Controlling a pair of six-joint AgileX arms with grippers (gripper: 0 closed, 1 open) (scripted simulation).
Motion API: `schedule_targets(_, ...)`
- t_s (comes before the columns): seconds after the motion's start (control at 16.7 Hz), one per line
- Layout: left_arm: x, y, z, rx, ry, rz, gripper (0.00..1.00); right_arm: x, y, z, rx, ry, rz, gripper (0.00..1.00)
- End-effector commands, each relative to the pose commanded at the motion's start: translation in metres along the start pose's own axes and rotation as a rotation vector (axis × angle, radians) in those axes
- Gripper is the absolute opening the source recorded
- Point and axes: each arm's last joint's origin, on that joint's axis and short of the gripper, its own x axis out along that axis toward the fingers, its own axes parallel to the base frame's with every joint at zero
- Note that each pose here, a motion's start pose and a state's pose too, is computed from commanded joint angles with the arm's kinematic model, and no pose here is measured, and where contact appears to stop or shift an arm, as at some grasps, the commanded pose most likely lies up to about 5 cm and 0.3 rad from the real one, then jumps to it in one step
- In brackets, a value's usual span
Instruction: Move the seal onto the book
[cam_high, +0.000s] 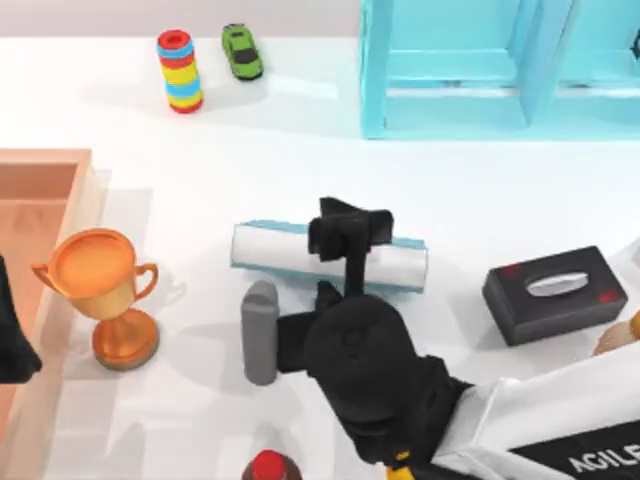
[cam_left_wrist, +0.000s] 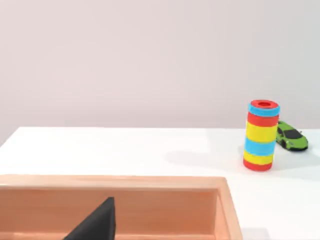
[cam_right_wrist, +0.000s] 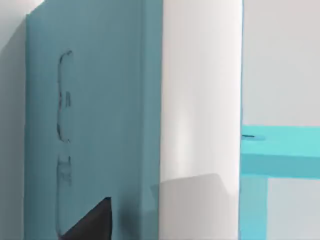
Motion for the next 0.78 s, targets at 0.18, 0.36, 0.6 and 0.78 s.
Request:
schedule_targets(0.18, 0.000, 0.000, 0.000, 0.000, 0.000, 0.000, 1.00, -0.032, -0.026, 0.014, 0.052, 0.044, -0.052, 1.00)
schedule_targets(0.36, 0.000, 0.000, 0.000, 0.000, 0.000, 0.000, 1.00, -0.078, -0.043, 0.023, 0.087, 0.070, -0.095, 1.00)
schedule_targets(0.6, 0.000, 0.000, 0.000, 0.000, 0.000, 0.000, 1.00, -0.137, -0.036, 0.024, 0.071, 0.050, -0.117, 1.00)
schedule_targets(0.78, 0.000, 0.000, 0.000, 0.000, 0.000, 0.000, 1.00, -0.161, -0.010, 0.022, 0.013, -0.006, -0.092, 1.00)
